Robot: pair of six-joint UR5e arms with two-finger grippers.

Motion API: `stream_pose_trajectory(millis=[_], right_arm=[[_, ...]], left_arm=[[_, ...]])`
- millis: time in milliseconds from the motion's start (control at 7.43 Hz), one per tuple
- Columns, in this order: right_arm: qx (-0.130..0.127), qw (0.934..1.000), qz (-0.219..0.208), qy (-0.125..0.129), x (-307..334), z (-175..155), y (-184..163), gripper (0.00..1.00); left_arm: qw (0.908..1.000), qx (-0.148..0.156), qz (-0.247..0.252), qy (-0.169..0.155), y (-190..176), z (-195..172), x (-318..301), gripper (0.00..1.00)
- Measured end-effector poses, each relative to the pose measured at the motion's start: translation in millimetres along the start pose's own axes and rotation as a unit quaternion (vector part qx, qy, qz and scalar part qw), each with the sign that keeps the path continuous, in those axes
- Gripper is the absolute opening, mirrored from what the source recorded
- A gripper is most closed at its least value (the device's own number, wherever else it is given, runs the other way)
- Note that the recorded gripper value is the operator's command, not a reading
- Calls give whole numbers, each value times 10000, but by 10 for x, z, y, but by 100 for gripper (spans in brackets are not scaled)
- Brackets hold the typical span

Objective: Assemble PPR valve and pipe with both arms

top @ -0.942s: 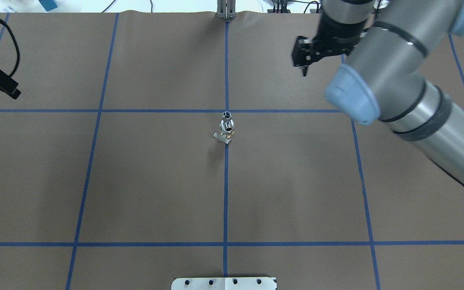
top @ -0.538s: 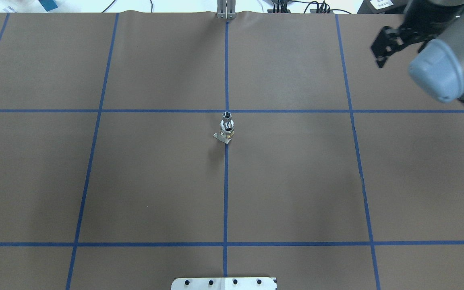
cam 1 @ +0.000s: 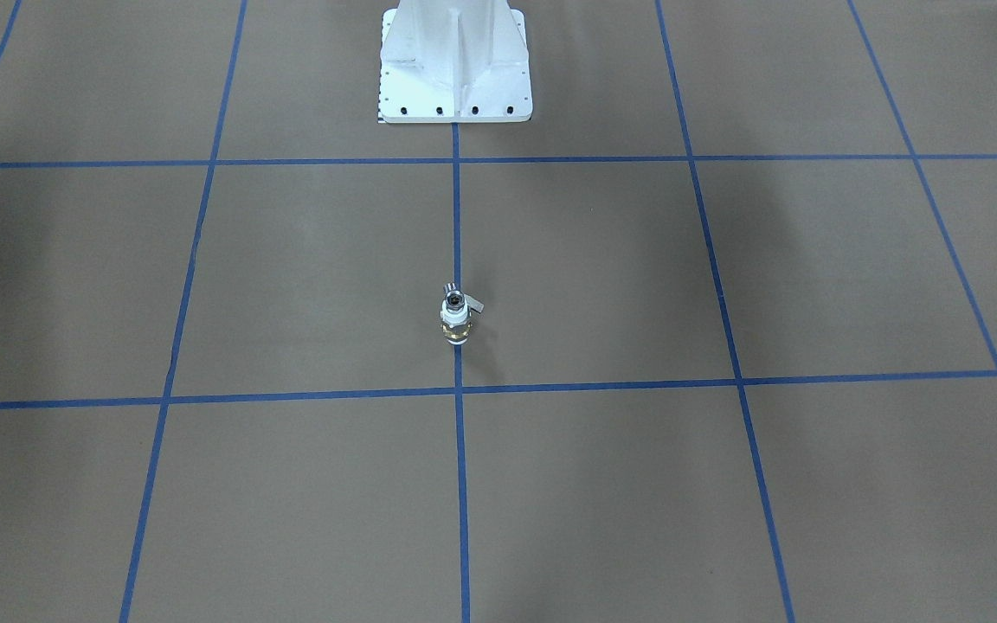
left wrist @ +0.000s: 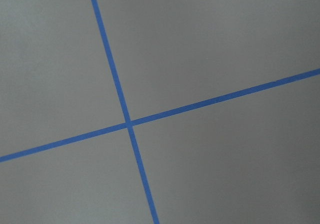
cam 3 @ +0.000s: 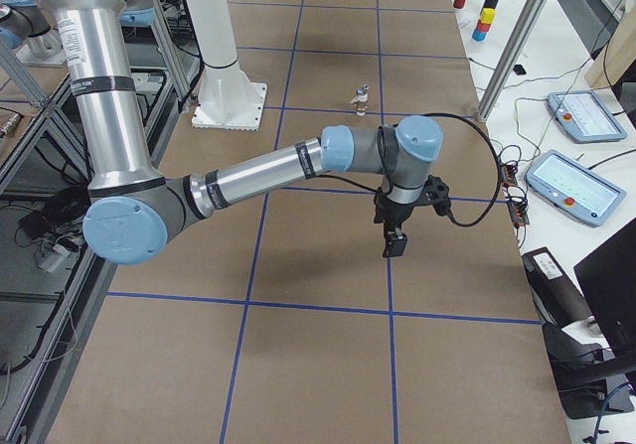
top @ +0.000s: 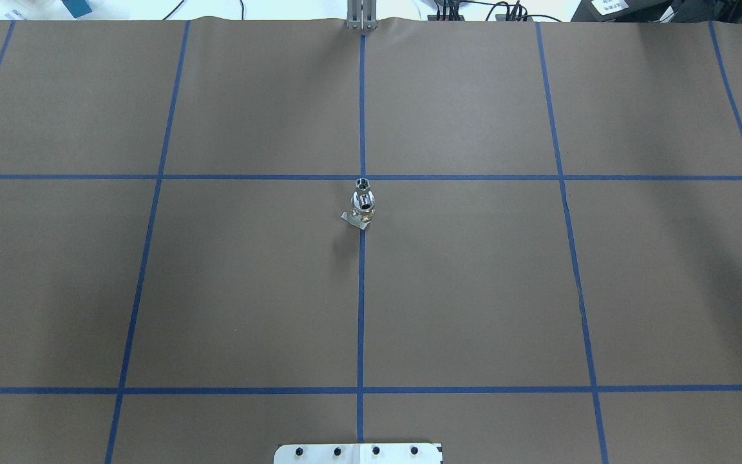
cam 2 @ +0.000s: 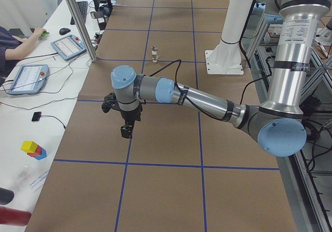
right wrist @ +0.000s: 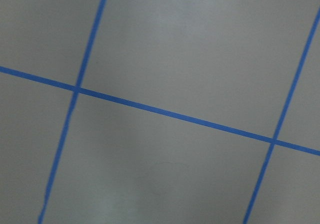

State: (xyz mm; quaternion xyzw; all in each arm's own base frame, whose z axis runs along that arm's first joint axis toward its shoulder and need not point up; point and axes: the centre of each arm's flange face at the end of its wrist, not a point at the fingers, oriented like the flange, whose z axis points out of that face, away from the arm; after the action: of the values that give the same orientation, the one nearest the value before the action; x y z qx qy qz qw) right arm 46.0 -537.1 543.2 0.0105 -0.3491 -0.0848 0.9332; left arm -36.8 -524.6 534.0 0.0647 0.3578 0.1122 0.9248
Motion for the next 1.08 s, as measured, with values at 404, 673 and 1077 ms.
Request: stream_pose_trajectory(millis=[404, 673, 1077], right_arm=[[-60, 9996, 248, 106, 509, 323, 282, 99], [-82, 9992, 355, 187, 774, 560, 486, 99], [-115, 9986, 522, -5, 934, 713, 611, 99]], left_arm=[[9999, -26, -137, -27, 222, 253, -320, 100], [9995, -74, -316, -28, 411, 417, -619, 100], [9992, -13, -395, -28, 586, 452, -766, 100]])
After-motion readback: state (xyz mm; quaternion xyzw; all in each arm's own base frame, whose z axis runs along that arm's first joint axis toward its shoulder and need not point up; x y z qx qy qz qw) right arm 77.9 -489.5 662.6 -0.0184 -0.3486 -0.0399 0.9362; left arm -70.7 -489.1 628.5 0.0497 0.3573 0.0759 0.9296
